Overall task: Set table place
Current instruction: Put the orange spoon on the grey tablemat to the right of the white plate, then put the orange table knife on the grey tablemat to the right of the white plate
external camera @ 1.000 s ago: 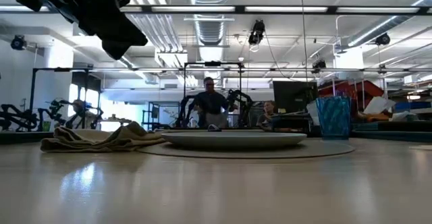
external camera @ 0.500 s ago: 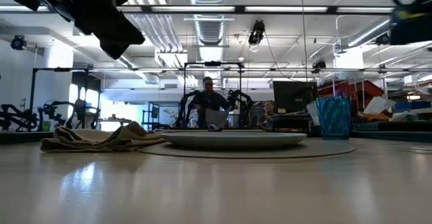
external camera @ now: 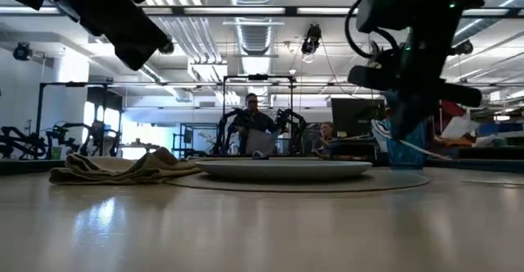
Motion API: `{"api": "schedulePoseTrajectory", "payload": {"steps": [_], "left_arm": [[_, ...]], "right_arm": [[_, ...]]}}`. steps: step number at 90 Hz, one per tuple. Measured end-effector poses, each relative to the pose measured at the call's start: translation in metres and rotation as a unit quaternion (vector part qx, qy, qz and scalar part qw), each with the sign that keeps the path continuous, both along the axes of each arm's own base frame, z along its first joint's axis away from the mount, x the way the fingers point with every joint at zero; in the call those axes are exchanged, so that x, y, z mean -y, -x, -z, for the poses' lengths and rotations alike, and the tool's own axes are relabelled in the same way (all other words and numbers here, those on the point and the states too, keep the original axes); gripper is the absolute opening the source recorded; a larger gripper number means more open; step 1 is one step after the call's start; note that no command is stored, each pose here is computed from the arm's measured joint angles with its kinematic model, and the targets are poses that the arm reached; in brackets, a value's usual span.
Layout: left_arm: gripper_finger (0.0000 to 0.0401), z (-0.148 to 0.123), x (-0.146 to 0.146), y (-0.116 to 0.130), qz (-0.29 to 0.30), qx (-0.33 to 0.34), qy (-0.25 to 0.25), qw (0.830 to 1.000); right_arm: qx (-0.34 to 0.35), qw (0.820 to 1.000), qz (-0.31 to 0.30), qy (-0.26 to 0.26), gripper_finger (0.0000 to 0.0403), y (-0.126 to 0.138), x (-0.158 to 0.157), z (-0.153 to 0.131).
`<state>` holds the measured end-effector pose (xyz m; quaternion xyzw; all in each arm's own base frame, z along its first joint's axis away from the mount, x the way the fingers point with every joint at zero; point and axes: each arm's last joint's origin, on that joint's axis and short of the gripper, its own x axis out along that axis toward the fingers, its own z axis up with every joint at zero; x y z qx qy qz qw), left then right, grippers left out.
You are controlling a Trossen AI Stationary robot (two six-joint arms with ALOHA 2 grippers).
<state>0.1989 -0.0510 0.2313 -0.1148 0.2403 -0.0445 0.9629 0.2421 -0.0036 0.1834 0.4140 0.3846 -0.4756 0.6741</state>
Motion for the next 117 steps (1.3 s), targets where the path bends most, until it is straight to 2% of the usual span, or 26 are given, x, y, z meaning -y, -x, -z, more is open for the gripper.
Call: {"api": "schedulePoseTrajectory", "payload": {"steps": [26,43,62,74,96,104,117], "left_arm": [[0.0027,0.0,0.002,0.0,0.005,0.001,0.0,1.0],[0.0027,0.0,0.002,0.001,0.005,0.001,0.0,1.0],[0.0027,0.0,0.004,0.002,0.008,-0.003,0.003,1.0],[0.0027,0.0,0.004,0.002,0.008,-0.003,0.003,1.0],[0.0027,0.001,0.004,0.002,0.009,-0.007,0.002,1.0],[0.0027,0.001,0.004,0.003,0.007,-0.01,0.006,1.0],[0.0027,0.003,0.006,0.004,0.008,-0.021,0.01,1.0]], "right_arm": [[0.007,1.0,0.012,-0.003,0.0,-0.002,0.006,0.013],[-0.022,1.0,0.014,-0.014,0.0,-0.011,0.006,0.036],[-0.037,0.999,0.015,-0.013,0.0002,-0.019,0.006,0.047],[-0.035,0.999,0.01,-0.008,0.0022,-0.019,0.006,0.045],[-0.022,1.0,-0.004,0.003,0.0083,-0.013,0.007,0.027],[-0.019,0.999,-0.028,0.0,0.0105,-0.01,0.004,0.018],[-0.035,0.989,-0.136,-0.054,0.0135,0.0,-0.017,0.006]]}}
